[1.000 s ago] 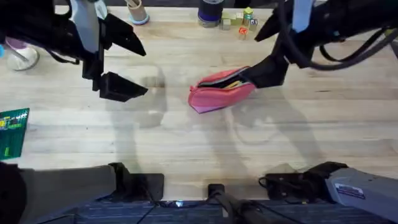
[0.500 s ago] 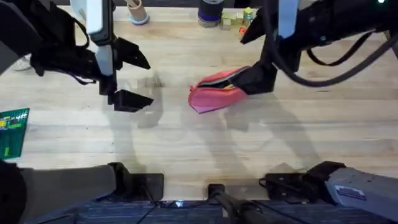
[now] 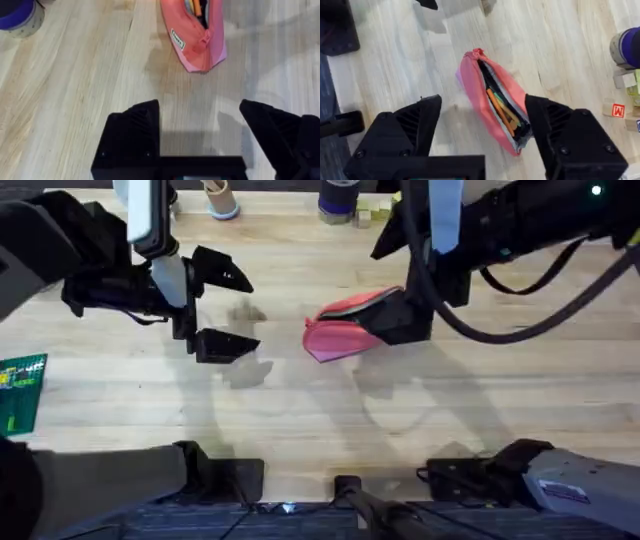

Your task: Unzip the bag, pick up the pens from the table one at a time and place them inside, then zip the bag closed.

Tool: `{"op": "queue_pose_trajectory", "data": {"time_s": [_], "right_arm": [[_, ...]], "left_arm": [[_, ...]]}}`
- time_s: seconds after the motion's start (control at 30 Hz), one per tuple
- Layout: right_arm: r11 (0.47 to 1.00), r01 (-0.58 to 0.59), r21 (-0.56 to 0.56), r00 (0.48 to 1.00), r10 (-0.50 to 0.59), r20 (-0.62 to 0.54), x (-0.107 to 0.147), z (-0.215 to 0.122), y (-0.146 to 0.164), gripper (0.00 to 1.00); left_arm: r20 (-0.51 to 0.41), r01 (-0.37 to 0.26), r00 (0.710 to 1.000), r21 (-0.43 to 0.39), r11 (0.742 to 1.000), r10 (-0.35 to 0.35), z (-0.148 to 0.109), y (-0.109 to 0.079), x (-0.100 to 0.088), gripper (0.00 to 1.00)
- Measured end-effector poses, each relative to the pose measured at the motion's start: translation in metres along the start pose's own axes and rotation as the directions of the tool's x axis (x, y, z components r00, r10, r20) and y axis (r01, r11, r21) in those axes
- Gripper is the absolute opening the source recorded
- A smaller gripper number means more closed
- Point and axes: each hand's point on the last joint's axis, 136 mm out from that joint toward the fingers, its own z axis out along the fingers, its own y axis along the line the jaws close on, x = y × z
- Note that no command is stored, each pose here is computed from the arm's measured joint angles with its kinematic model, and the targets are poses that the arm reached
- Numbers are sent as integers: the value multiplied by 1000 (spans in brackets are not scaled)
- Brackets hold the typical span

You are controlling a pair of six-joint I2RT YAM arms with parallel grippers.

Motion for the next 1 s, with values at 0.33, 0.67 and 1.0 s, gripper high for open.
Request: {"op": "queue_pose_trajectory", "data": {"time_s": [0.33,0.67,1.0], "right_arm": [[999,-32,-9,999,32,1,-2,1,4,996],[985,-173,0,985,173,16,-6,1,1,996],[966,-257,-17,966,258,16,-10,3,8,996]], "left_arm": [[101,27,995,4,1000,-27,-1,-3,-18,996],[183,47,982,4,999,-47,-3,-3,-32,996],[187,46,981,4,999,-46,-3,-3,-33,996]]}}
